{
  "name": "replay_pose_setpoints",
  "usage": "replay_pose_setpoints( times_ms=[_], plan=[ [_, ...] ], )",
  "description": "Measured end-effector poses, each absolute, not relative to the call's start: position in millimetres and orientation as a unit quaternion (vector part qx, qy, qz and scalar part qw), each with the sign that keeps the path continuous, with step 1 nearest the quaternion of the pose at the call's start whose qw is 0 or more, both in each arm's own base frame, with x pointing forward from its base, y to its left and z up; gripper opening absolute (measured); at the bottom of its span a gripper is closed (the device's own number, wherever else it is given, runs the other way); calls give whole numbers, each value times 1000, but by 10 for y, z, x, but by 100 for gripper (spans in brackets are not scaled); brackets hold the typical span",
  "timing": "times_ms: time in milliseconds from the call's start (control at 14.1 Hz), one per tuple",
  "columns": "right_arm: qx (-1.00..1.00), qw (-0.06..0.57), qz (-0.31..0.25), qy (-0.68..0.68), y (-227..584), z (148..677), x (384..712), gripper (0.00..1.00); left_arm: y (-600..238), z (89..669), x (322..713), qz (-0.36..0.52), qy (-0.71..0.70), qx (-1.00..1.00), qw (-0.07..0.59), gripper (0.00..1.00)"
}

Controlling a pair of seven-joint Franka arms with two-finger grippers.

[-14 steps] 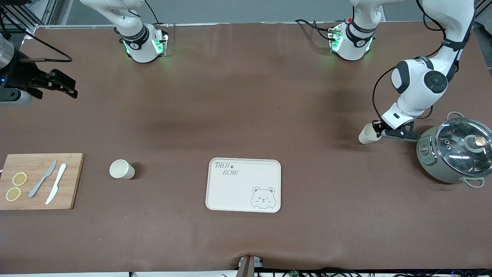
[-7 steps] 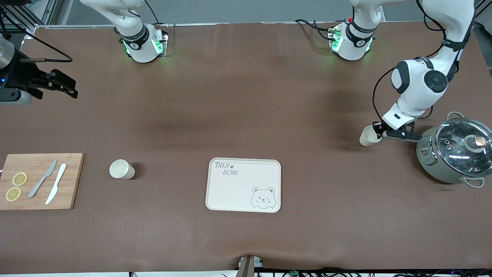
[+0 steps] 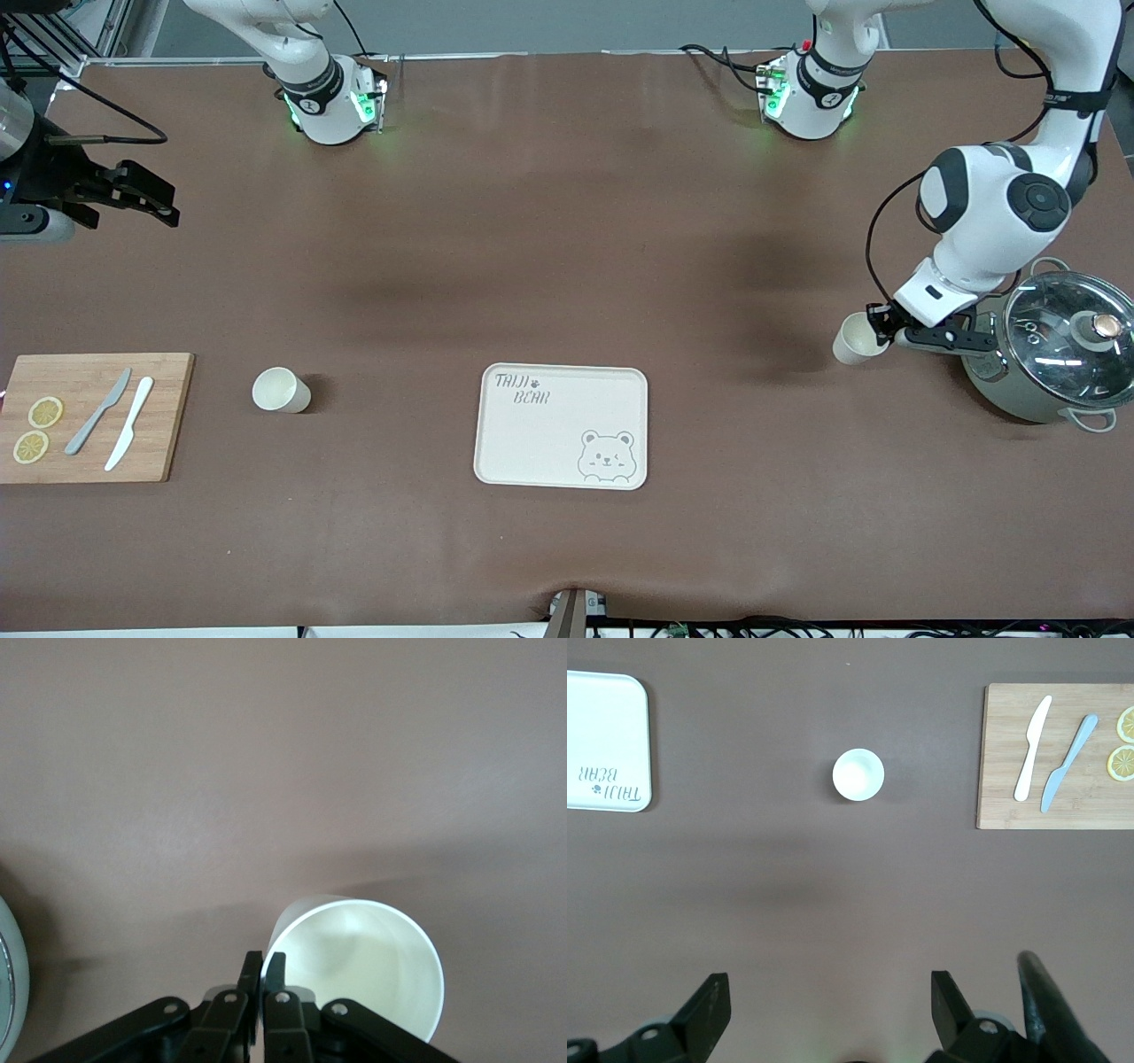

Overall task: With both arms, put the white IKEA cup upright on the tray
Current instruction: 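Carry the white cup with the left gripper toward the bear tray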

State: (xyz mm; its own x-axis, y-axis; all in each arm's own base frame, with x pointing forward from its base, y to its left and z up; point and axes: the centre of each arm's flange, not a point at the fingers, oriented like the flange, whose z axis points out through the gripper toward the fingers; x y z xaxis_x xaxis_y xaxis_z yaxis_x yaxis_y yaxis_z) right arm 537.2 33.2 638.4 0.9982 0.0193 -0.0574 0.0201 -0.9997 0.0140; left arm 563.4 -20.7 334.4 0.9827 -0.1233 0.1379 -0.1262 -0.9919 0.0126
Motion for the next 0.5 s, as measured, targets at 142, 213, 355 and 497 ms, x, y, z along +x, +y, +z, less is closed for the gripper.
replay_pose_setpoints(
  times_ms=[142, 213, 355, 497],
  plan=[
    [1000, 7, -29, 10, 331, 6383, 5372, 100, -456, 3664, 5773, 62, -52, 997, 17, 5],
    [1000, 7, -29, 10, 331, 6383, 5372, 100, -587, 3793, 5813, 60, -47, 997, 20, 5],
    [1000, 7, -29, 10, 331, 6382, 5373, 100, -839, 3999, 5859, 55, -38, 997, 26, 5],
    [1000, 7, -29, 10, 330, 6379, 5374, 100, -1059, 4154, 5875, 54, -31, 998, 31, 5]
  ],
)
